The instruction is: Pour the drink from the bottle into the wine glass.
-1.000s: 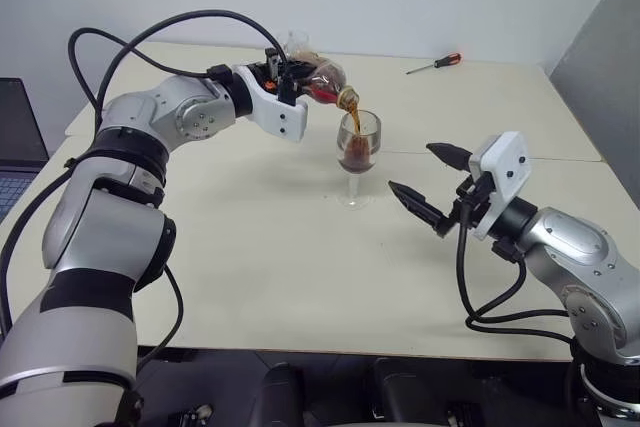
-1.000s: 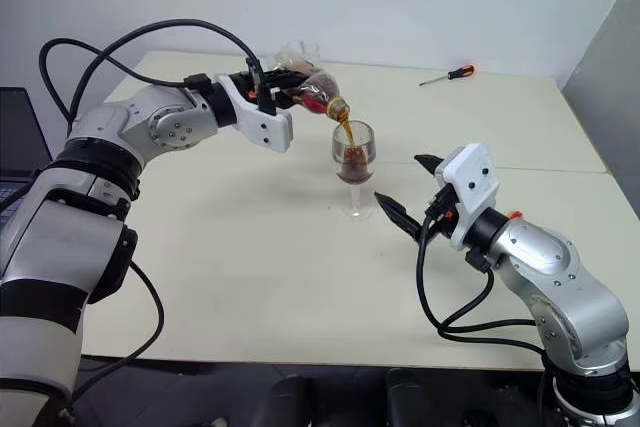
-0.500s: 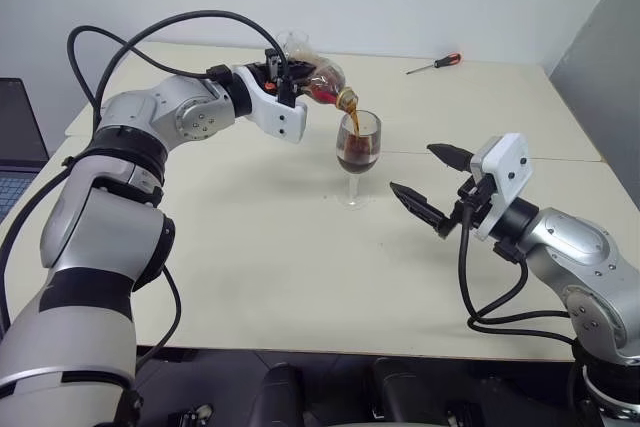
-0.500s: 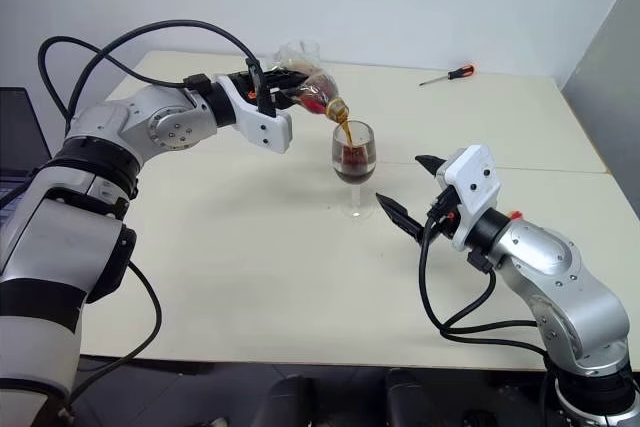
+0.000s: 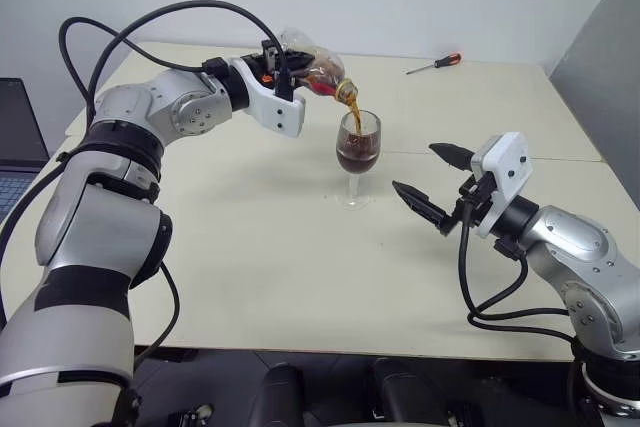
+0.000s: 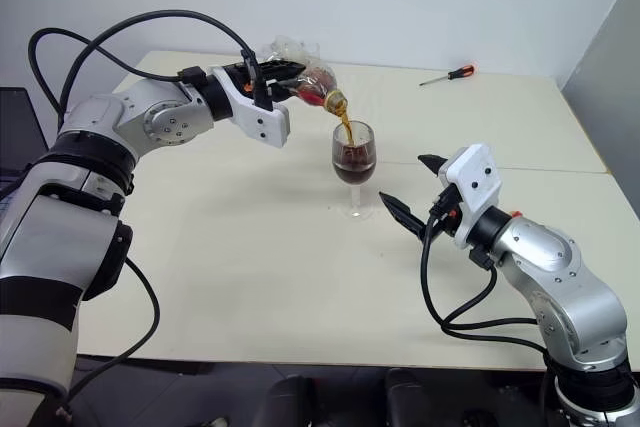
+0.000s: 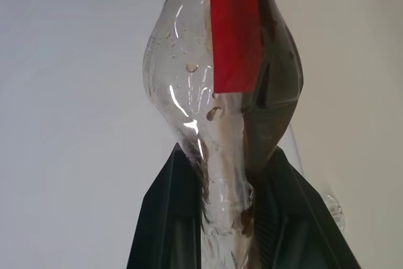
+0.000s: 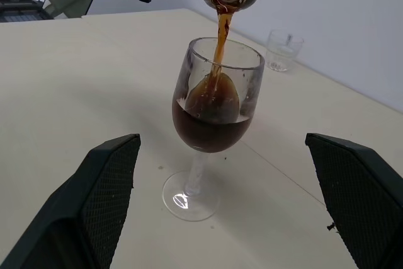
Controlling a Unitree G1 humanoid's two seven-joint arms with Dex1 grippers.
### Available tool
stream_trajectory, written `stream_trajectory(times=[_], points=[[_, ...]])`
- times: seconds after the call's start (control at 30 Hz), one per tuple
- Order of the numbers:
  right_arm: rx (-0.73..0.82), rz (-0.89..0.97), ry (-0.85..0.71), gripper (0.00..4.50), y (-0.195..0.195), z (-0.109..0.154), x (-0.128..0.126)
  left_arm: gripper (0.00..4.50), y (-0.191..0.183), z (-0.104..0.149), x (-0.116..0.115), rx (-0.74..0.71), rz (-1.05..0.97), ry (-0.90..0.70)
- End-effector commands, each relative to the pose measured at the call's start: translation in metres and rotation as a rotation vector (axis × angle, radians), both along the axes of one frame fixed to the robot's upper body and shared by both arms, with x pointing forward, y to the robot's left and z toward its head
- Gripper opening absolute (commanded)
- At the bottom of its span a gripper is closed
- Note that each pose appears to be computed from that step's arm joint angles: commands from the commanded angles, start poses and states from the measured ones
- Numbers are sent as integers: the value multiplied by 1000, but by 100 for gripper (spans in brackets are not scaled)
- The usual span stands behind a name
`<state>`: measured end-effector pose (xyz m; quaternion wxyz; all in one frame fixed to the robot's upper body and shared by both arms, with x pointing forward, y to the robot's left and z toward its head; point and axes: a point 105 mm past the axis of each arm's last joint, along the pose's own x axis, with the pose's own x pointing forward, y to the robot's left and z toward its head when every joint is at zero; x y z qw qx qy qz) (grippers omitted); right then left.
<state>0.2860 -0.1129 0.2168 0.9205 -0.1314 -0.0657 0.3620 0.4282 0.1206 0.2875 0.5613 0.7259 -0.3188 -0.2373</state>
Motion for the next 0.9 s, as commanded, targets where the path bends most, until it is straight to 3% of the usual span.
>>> stream_trajectory(times=[0.03,0.63,0.9], points=[[1,0,-67,450,-3,15,-3,65,-1,25,-3,-26,-8,-72],[-3,10,-71,450,1,16,-1,65,-2,26,-3,-63,-12,-60],[-7,13,-70,450,1,15,-2,65,-10,42,-4,-473,-104,189]])
